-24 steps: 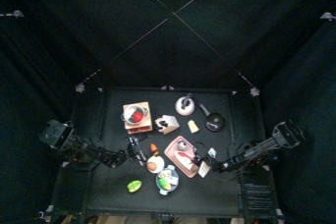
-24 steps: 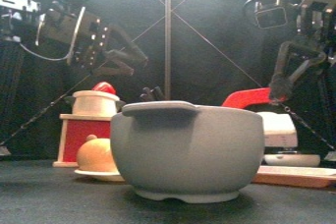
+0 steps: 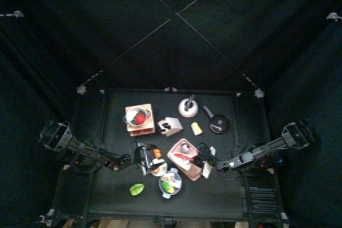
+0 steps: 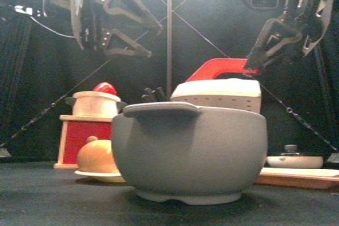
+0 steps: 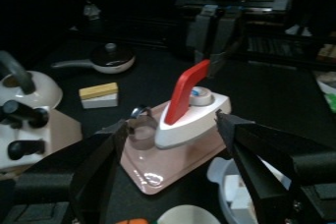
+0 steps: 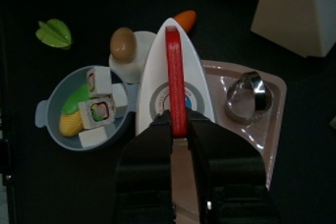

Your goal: Hand over iron

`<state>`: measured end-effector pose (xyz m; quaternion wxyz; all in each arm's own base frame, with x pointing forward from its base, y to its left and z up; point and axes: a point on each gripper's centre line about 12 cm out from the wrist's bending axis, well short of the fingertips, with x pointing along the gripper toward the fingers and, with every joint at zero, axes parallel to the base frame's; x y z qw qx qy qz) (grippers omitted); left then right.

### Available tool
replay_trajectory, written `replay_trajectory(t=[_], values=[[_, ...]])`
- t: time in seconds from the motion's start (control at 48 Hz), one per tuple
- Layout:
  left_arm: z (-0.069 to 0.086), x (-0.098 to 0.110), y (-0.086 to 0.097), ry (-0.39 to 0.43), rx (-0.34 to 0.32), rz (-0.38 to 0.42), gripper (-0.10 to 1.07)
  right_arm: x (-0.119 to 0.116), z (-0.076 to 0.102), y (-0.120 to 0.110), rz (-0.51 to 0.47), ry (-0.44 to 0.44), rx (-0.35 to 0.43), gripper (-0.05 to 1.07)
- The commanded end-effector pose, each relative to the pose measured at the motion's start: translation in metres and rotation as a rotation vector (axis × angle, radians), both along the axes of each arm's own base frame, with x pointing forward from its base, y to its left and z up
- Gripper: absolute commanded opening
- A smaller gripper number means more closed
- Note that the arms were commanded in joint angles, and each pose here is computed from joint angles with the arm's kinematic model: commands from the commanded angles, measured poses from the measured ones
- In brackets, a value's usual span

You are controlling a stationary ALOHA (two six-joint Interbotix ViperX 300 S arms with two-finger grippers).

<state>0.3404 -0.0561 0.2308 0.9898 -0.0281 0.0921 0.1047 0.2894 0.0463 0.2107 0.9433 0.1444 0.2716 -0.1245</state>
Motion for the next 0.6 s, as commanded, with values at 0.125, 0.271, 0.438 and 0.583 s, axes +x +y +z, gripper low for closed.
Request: replay_trajectory(t=[0.125,0.271,0.438,0.583], values=[[0.023,0.01,-0.006,-0.017,-0.012,-0.078,1.04,-0.001,0.005,-0.004,0.036,-0.026,-0.007,0.32],[0.024,0.015,0.001,-0.022,0.05,-0.087,1.04,-0.001,0.006,-0.001,0.06,-0.036,-0.023,0.32],[0.028,0.018,0.009,-0.054,0.074,-0.055,1.04,0.0,0.008,0.002,0.1,-0.047,-0.042,0.32],[0.023,0.021,0.009,-0.048,0.084,-0.051,1.04,0.001,0.012,0.006,0.146,-0.065,-0.054,0.32]])
